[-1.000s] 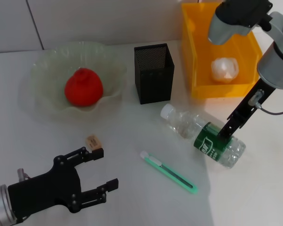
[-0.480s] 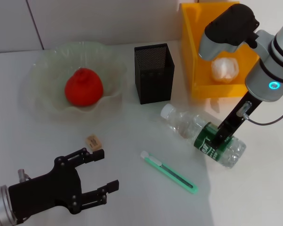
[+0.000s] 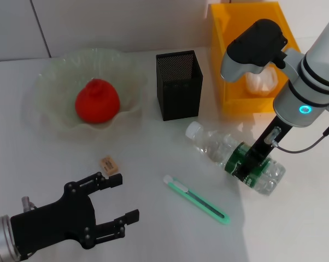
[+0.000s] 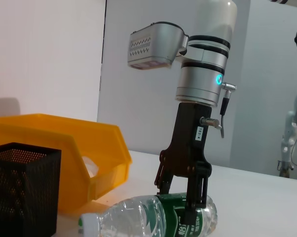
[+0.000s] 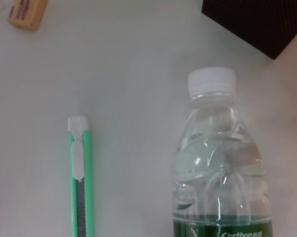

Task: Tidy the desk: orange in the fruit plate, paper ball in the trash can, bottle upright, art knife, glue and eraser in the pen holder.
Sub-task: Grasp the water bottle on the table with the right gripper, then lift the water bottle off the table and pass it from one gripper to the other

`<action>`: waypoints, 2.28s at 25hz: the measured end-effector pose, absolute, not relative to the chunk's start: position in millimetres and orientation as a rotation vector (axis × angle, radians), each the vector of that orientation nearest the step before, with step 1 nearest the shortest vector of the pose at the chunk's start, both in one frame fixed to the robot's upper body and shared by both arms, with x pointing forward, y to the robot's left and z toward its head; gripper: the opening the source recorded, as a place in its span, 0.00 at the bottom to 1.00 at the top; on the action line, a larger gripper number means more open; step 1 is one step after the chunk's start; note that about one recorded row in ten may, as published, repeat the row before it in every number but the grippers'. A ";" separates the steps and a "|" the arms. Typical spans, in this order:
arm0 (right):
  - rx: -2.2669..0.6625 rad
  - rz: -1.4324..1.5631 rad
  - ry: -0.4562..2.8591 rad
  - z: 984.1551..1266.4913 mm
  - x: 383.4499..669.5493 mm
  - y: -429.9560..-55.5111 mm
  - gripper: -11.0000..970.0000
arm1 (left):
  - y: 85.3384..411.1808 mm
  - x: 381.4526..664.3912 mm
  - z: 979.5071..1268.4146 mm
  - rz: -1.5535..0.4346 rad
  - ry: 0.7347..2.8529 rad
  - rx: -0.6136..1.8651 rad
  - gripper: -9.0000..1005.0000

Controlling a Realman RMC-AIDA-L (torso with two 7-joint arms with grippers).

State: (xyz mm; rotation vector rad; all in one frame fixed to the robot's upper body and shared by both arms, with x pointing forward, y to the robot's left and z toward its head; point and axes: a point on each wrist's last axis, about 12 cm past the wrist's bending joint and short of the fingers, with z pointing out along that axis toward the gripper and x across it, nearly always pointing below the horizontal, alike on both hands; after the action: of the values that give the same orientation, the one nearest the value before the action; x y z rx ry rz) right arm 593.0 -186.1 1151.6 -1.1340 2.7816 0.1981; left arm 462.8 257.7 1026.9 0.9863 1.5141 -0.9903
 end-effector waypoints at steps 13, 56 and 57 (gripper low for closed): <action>-1.121 0.197 2.789 1142.7 595.2 -187.5 0.82 | 257.1 462.6 1026.9 -0.993 1.513 0.986 0.73; -1.253 0.366 2.622 1131.6 574.5 -192.4 0.79 | 256.5 461.6 1028.0 -1.006 1.502 0.988 0.72; -1.253 0.401 2.593 1129.8 571.2 -195.6 0.79 | 256.7 461.7 1028.2 -1.004 1.500 0.986 0.72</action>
State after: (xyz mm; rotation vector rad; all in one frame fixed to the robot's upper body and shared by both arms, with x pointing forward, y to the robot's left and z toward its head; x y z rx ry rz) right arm 571.2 -195.6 1129.8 -1.2533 2.5928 0.4010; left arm 461.7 256.7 1028.2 0.9862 1.5004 -1.0040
